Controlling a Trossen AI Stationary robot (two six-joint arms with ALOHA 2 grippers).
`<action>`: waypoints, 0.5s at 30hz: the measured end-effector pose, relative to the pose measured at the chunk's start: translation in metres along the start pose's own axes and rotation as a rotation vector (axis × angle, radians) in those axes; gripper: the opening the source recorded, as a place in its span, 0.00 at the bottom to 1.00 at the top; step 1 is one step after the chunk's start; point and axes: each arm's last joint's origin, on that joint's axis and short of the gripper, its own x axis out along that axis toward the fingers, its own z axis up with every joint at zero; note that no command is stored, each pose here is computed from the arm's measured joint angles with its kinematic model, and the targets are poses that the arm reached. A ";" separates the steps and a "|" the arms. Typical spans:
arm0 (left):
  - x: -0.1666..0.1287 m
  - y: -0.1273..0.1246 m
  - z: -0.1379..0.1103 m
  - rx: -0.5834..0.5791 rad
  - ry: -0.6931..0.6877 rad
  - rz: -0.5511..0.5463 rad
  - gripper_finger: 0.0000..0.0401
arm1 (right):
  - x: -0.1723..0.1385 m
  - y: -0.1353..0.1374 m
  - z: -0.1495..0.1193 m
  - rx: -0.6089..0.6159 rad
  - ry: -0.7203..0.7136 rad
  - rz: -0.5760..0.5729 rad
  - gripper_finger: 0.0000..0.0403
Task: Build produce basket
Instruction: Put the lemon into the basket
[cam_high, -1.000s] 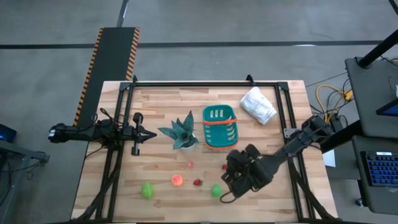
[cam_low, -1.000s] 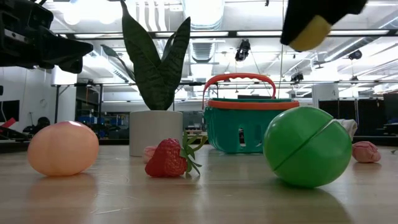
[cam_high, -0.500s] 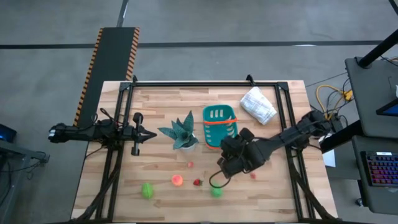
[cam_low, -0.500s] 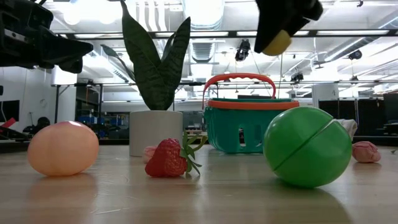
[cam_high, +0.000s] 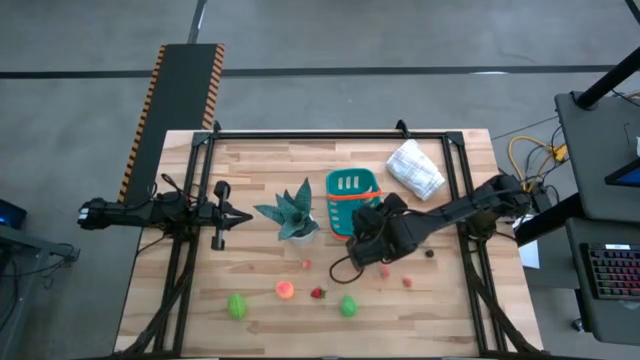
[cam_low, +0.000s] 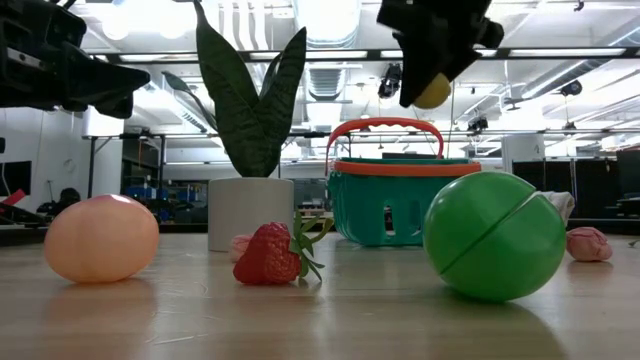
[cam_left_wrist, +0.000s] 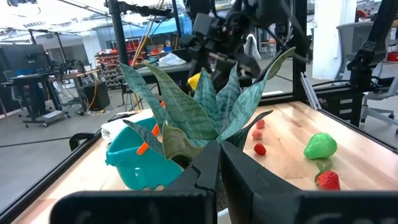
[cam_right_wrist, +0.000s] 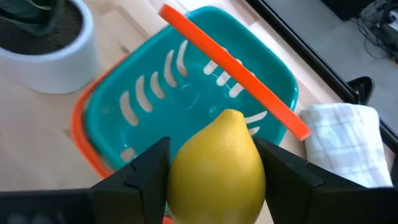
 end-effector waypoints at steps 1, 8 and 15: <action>0.000 0.000 0.000 0.000 0.000 0.001 0.00 | 0.002 -0.001 -0.001 0.001 0.004 -0.007 0.49; 0.000 0.000 0.000 0.000 0.001 0.000 0.00 | 0.015 -0.003 -0.006 0.022 0.006 -0.042 0.49; 0.000 0.000 0.000 0.000 0.001 0.000 0.00 | 0.027 -0.001 -0.012 0.040 -0.018 -0.051 0.49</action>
